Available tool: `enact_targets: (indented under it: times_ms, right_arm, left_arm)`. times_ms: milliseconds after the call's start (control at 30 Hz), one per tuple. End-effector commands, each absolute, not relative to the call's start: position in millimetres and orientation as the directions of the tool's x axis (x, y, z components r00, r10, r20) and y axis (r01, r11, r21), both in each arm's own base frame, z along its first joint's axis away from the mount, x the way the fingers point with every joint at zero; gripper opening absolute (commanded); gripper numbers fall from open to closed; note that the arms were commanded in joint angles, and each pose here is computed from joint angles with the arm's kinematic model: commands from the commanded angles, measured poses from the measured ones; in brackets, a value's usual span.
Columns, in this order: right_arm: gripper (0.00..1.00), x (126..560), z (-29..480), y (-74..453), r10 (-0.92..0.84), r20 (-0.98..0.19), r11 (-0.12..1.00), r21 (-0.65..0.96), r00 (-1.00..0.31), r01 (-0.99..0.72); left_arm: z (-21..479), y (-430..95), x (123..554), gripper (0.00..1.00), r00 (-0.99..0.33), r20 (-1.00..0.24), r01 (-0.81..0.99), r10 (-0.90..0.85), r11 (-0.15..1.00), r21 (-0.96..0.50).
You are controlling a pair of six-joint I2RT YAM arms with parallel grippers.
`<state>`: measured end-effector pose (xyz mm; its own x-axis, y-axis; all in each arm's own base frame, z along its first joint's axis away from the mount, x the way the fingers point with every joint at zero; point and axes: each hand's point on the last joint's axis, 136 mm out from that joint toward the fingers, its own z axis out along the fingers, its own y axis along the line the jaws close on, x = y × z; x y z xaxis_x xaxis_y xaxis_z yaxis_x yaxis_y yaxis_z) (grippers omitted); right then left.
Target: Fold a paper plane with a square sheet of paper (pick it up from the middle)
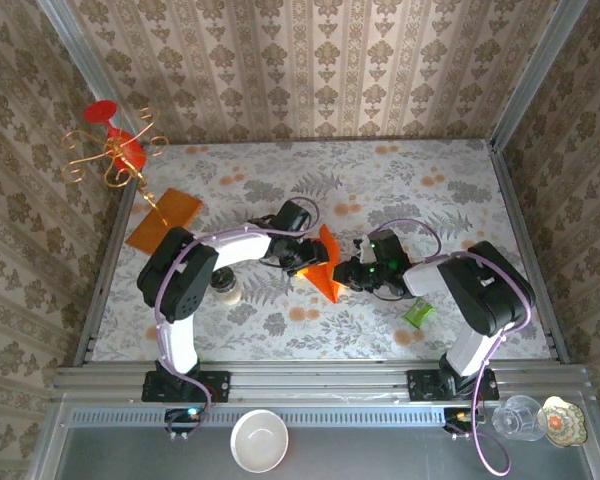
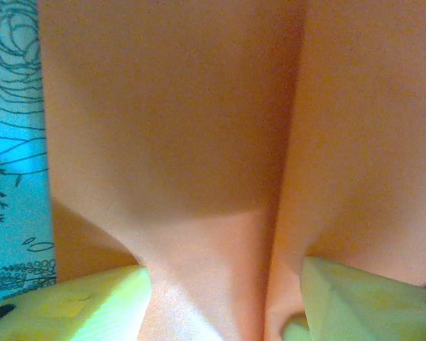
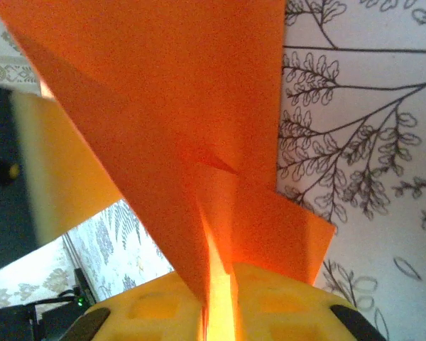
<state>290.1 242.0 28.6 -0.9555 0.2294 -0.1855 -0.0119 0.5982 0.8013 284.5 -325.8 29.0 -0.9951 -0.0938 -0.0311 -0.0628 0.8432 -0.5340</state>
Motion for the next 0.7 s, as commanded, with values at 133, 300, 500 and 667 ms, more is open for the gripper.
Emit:
enact_targets:
  times_ms: [133, 300, 500, 667]
  right_arm:
    - [0.28, 281.8, 28.2, 227.0, 0.197, -0.231, 0.675, 0.737, -0.953, -0.039]
    - [0.3, 283.1, 26.9, 231.1, 0.177, -0.227, 0.671, 0.74, -0.958, -0.051]
    - [0.3, 288.1, 27.1, 239.8, 0.151, -0.237, 0.675, 0.734, -0.96, -0.076]
    - [0.3, 292.2, 26.4, 246.7, 0.133, -0.245, 0.678, 0.73, -0.96, -0.092]
  left_arm:
    - [-33.7, -273.8, 242.1, 0.62, -0.985, 0.129, -0.145, -0.115, 0.955, -0.258]
    - [-31.8, -276.3, 242.6, 0.61, -0.986, 0.128, -0.138, -0.107, 0.954, -0.267]
    - [-31.2, -277.3, 242.1, 0.59, -0.986, 0.127, -0.139, -0.107, 0.95, -0.278]
    - [-31.8, -278.6, 241.8, 0.58, -0.986, 0.131, -0.14, -0.106, 0.948, -0.285]
